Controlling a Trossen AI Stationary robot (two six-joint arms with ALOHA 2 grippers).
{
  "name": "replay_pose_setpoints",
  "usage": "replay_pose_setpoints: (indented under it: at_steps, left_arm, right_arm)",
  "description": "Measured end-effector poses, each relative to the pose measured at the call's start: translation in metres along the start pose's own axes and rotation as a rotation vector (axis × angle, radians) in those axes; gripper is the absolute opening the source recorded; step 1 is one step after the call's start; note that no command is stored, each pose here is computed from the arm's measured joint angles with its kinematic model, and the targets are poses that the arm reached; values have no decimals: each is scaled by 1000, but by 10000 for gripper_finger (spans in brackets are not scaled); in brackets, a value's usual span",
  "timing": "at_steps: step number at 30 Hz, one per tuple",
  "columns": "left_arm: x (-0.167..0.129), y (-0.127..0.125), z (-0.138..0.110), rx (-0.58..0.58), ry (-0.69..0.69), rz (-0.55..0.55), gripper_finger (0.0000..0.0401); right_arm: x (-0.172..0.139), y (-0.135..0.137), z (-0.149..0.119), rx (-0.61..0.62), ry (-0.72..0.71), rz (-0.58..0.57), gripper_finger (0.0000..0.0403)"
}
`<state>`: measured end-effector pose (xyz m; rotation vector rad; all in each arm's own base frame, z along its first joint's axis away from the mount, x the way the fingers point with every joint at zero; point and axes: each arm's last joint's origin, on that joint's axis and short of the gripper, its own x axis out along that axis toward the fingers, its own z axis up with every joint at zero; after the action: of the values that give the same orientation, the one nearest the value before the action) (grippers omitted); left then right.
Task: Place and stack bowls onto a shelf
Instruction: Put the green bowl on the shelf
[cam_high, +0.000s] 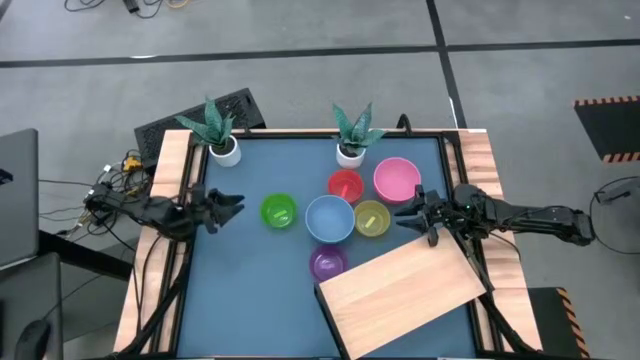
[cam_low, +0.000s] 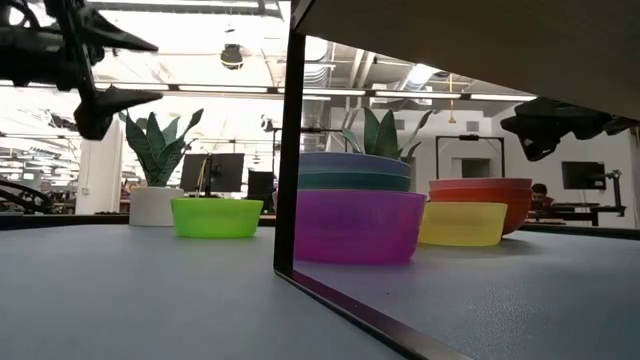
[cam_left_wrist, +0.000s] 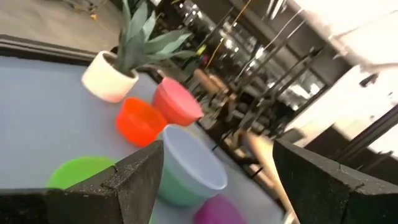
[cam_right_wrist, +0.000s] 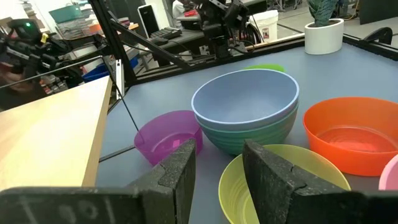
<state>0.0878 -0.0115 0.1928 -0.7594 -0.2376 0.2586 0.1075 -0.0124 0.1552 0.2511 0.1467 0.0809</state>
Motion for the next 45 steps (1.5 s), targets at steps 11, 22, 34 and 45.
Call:
replay_pose_setpoints:
  at_steps: [11,22,34,45]
  left_arm:
    - [-2,-12,20,-273,-182,-96,286]
    - [-3,-33,47,-275,-389,-197,286]
    - [23,-95,100,-17,-466,-112,286]
    - [26,-123,134,24,-460,-115,286]
  right_arm:
    - [0,-1,1,-6,-21,-45,159]
    - [-17,16,58,202,-559,181,159]
    - [-88,52,121,-256,-1340,347,159]
    - [-88,52,135,-176,-1319,251,159]
